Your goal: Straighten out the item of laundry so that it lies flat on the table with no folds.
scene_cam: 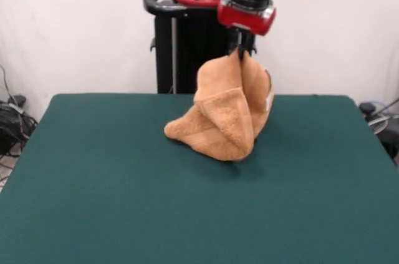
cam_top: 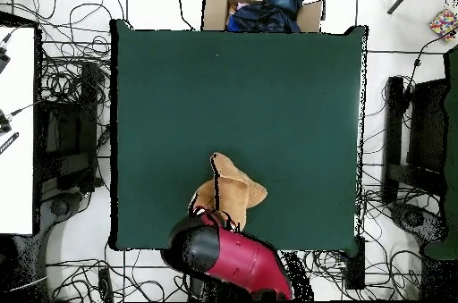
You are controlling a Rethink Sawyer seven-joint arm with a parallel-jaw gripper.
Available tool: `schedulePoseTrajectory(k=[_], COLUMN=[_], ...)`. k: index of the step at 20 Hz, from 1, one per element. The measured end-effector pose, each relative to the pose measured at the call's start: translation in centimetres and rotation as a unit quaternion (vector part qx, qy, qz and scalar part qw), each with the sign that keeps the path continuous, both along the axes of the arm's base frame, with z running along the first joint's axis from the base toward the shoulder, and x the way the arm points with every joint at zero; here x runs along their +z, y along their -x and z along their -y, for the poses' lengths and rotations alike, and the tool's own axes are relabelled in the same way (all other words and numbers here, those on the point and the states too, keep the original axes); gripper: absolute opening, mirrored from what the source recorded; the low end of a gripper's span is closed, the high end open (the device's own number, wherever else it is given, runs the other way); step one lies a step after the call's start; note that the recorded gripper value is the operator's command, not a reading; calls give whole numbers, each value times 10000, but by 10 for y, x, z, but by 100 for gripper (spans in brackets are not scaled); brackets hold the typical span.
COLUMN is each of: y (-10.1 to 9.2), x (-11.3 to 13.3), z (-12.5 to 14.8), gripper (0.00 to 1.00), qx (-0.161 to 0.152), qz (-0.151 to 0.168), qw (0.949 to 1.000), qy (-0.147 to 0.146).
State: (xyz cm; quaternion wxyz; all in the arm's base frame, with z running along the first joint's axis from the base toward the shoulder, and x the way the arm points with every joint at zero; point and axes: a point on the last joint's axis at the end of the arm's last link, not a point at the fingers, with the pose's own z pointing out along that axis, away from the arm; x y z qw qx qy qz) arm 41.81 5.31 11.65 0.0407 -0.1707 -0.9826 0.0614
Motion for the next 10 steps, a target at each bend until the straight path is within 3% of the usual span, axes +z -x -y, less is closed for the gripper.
schedulePoseTrajectory(k=[4, 7, 10], y=[-9, -22, -30], x=[-21, -33, -39], z=[35, 65, 83], gripper=[0, 0, 0], qx=[365, 493, 513], qz=[274, 543, 657], qw=[9976, 9934, 9910], qy=[518, 879, 1045])
